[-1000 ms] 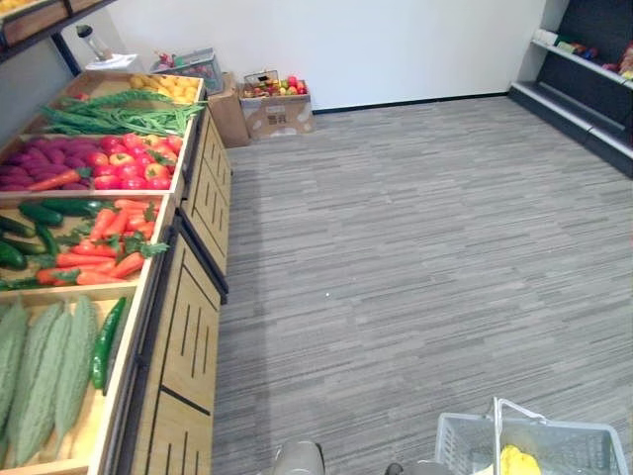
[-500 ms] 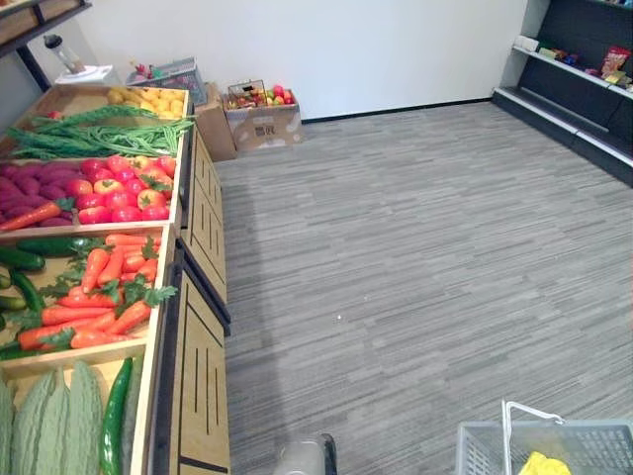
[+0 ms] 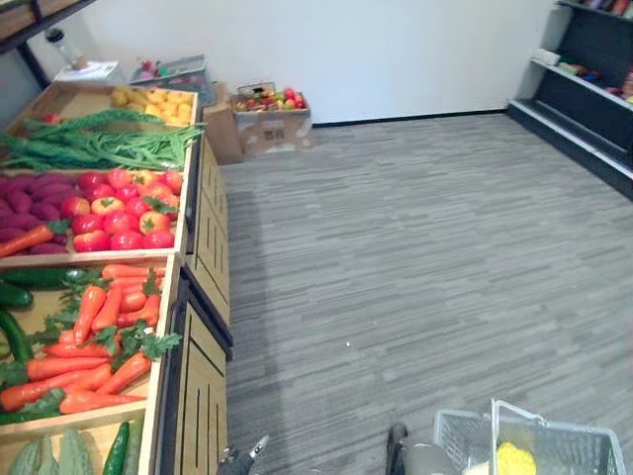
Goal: Pick vegetable in the basket
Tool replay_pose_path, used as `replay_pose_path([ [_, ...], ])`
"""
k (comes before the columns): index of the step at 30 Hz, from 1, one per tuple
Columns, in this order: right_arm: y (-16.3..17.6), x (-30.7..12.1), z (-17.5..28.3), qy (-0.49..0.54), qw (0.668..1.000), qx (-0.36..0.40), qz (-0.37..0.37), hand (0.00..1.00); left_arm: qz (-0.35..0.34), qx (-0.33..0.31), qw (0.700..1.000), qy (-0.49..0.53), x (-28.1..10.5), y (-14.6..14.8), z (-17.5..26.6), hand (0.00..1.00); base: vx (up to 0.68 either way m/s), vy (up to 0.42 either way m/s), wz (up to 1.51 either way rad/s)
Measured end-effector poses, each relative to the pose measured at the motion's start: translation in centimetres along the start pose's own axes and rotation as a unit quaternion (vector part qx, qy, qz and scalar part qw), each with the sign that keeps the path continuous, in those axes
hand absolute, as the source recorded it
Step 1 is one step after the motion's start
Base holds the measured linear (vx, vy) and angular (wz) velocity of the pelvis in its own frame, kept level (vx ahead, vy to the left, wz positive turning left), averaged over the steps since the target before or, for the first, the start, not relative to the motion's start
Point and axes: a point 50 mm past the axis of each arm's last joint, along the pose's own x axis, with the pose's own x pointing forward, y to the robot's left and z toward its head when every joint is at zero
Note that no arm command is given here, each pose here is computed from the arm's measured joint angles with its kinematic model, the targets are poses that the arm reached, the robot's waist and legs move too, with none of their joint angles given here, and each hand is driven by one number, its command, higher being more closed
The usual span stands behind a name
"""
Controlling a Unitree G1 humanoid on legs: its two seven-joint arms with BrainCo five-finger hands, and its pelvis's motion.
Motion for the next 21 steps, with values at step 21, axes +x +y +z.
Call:
replay_pose_path([
  [21,-0.9,0.7,1.4,0.004,1.000,0.003,-0.020,1.00,0.018,-0.033,0.999,0.024,0.0,-1.1,-0.4,0.00,0.28,-0.149,0.35],
])
